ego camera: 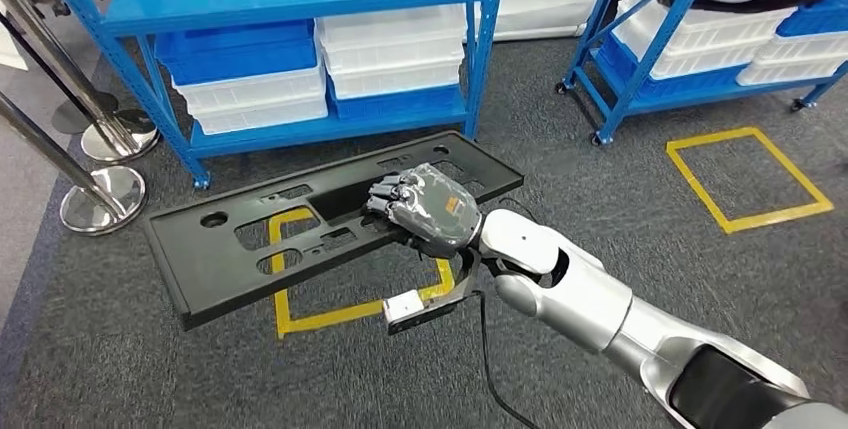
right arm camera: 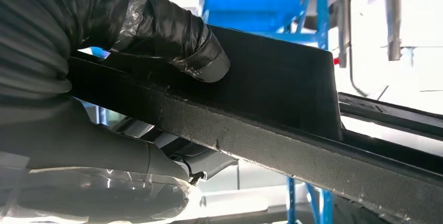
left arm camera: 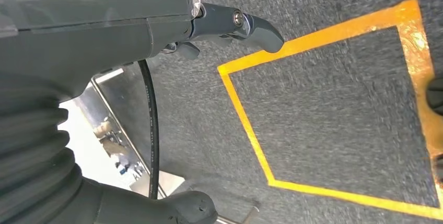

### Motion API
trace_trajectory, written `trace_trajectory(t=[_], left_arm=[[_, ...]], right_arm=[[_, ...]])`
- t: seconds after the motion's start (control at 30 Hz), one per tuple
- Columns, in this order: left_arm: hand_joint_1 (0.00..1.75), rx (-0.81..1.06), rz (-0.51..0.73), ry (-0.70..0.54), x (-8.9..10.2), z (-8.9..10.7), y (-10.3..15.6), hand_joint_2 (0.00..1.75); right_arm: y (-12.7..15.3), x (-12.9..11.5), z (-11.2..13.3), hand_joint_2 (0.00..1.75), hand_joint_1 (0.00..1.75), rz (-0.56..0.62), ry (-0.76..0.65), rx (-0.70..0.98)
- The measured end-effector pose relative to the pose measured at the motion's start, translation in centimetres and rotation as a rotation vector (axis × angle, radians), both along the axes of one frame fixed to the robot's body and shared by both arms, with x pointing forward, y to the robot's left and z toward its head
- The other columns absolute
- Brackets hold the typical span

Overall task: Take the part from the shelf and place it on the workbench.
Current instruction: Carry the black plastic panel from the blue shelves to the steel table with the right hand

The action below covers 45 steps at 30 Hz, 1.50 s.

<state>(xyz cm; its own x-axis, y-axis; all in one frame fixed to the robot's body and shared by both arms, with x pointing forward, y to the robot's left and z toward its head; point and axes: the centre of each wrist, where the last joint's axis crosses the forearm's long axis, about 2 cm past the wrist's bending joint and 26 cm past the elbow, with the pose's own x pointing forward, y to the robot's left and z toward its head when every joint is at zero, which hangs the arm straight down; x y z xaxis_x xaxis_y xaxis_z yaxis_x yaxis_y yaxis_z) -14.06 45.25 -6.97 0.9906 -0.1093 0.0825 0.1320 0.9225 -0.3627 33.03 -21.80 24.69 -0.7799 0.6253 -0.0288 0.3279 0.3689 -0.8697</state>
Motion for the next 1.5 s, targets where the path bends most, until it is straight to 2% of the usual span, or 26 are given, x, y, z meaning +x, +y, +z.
trace_trajectory(t=[0.77, 1.0, 1.2, 1.5], left_arm=[[0.0, 0.017, -0.135, -0.017, 2.9, -0.1, 1.7, 1.75], [0.0, 0.01, -0.234, -0.03, 4.8, -0.4, 1.8, 1.75], [0.0, 0.012, -0.352, -0.048, 7.6, -0.7, 2.0, 1.75], [0.0, 0.011, -0.442, -0.049, 9.1, -0.7, 2.3, 1.75]], right_arm=[[6.1, 0.0, 2.6, 1.75, 1.75, 0.114, 0.008, 0.056], [8.7, -0.8, 2.8, 1.75, 1.75, 0.169, 0.032, 0.047], [12.0, -1.9, 3.6, 1.75, 1.75, 0.23, 0.041, 0.057], [14.3, -2.9, 3.7, 1.75, 1.75, 0.271, 0.051, 0.061]])
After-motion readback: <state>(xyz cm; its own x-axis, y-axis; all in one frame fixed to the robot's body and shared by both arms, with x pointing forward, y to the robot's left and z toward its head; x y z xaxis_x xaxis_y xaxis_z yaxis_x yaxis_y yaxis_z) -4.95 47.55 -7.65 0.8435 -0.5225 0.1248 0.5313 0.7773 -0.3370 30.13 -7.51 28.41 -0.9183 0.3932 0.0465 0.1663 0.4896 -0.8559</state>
